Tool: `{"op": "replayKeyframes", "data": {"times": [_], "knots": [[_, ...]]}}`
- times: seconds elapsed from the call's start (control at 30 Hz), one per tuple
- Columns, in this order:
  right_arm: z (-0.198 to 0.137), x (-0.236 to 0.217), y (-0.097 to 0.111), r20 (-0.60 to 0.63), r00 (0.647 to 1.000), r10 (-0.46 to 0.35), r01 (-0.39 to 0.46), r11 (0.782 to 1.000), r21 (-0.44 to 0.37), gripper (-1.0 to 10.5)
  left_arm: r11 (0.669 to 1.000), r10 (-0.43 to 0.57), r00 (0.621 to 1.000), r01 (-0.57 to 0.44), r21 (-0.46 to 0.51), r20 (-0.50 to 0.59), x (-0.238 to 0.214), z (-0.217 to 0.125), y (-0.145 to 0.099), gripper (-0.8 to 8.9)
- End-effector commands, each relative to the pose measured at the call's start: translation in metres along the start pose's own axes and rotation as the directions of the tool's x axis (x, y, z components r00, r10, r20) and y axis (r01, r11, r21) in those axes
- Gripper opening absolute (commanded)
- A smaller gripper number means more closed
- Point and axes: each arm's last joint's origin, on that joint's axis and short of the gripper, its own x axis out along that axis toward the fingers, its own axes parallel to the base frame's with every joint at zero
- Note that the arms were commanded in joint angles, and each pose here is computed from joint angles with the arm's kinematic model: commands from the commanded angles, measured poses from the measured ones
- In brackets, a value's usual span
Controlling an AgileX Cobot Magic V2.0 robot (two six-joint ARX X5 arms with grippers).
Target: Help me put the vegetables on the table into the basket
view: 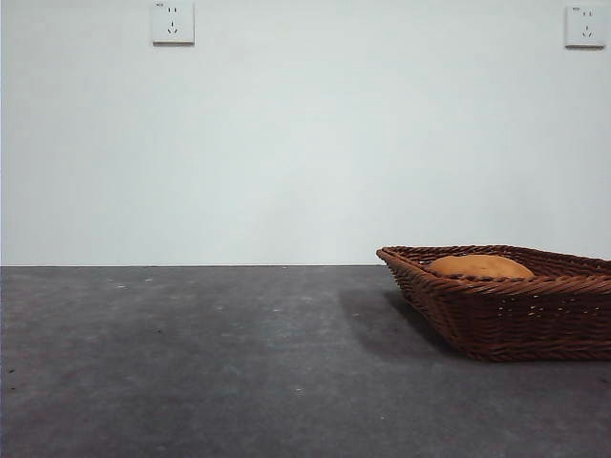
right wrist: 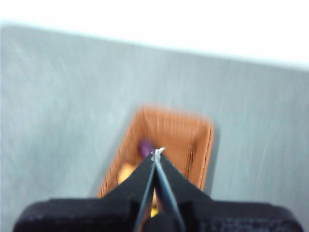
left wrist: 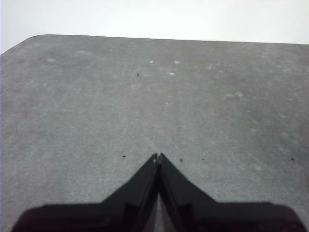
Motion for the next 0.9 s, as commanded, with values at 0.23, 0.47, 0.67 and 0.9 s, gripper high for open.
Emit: {"op": "replayKeyframes", "data": {"times": [0.23,0.47,0.67,0.9], "knots": [[-0.089,-0.001,0.008,0.216,0.972,-0.093,0.105,0.993,-0.047,0.0,1.0,0.002,1.0,-0.002,-0.007,-0.009,0.001,-0.003,0.0,-0.04],[-0.156,0.039,0.005,0.282,0.951,-0.124,0.131,0.991,-0.005,0.0,1.0,0.002,1.0,-0.002,-0.007,-0.009,0.001,-0.003,0.0,-0.04],[-0.208,0.066,0.003,0.247,0.954,-0.17,0.158,0.985,0.071,0.0,1.0,0.002,1.0,-0.002,-0.007,-0.009,0.001,-0.003,0.0,-0.04],[-0.249,0.086,0.003,0.181,0.968,-0.171,0.158,0.984,0.085,0.0,1.0,0.002,1.0,-0.002,-0.007,-0.01,0.001,-0.003,0.0,-0.04]]}}
